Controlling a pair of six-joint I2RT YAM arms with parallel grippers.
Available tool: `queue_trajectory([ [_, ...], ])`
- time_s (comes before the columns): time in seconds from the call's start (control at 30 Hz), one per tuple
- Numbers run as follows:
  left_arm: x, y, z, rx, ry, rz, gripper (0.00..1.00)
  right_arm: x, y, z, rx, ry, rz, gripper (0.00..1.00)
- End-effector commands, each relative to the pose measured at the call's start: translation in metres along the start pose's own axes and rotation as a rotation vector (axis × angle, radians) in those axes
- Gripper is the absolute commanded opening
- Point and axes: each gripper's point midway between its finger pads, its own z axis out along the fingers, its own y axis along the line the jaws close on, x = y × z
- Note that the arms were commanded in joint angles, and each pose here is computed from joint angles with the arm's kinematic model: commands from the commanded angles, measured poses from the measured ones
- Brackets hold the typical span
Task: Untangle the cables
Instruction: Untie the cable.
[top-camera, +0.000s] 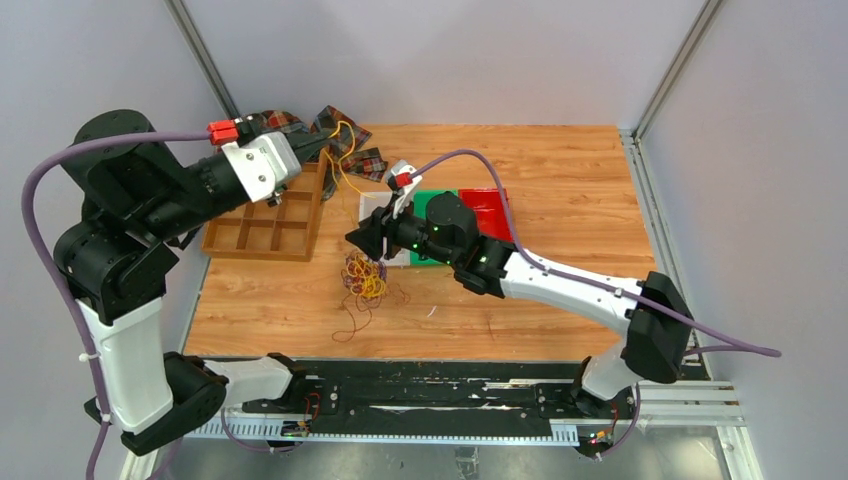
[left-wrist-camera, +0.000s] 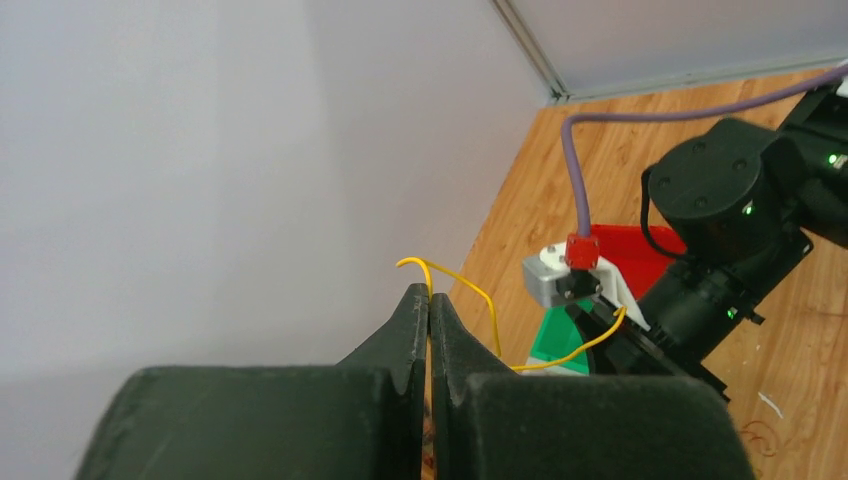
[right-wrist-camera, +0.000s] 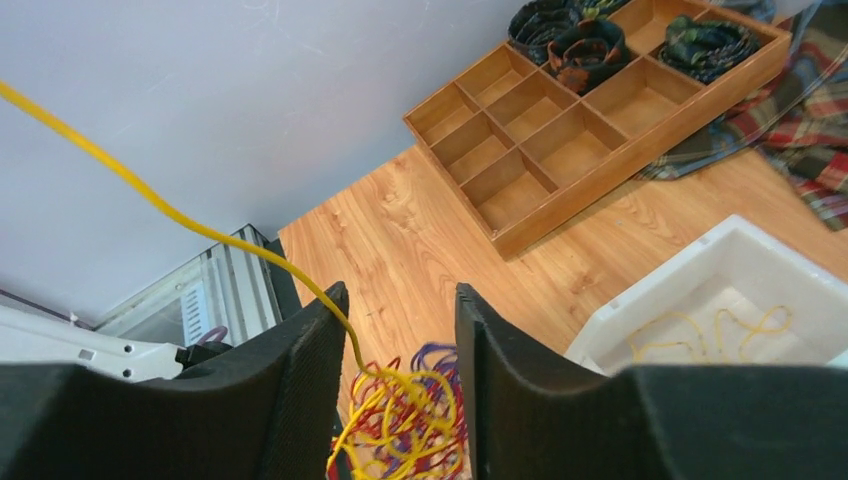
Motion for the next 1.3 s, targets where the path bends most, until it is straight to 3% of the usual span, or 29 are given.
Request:
queue_trajectory([
  [0.0,-0.027,0.009,-0.005,-0.025,-0.085,0.012,0.00,0.022,0.005,0.017,-0.030,0.020,0.059,0.40],
  [0.2,-0.040,0.014,-0.010,-0.039,-0.120,0.035,0.00,0.088,-0.013,0.032,0.014,0.130,0.170,0.30],
  [0.47,-0.065,0.043,-0.022,-0.162,-0.172,0.130,0.01,0.151,-0.030,0.028,0.075,0.246,0.264,0.27],
  [0.73,-0.100,0.083,-0.038,-0.354,-0.274,0.220,0.00,0.183,-0.041,0.019,0.140,0.302,0.333,0.28],
  [0.93,-0.137,0.111,-0.063,-0.539,-0.421,0.281,0.00,0.194,-0.042,0.013,0.152,0.326,0.365,0.28],
  [1.0,-0.142,0.112,-0.065,-0.545,-0.437,0.297,0.00,0.186,-0.043,0.008,0.162,0.315,0.344,0.31],
  [1.17,-0.136,0.108,-0.060,-0.522,-0.417,0.306,0.01,0.131,-0.040,-0.010,0.158,0.208,0.211,0.62],
  [1.27,-0.135,0.108,-0.060,-0.530,-0.416,0.323,0.01,0.100,-0.025,-0.018,0.107,0.152,0.142,0.72],
])
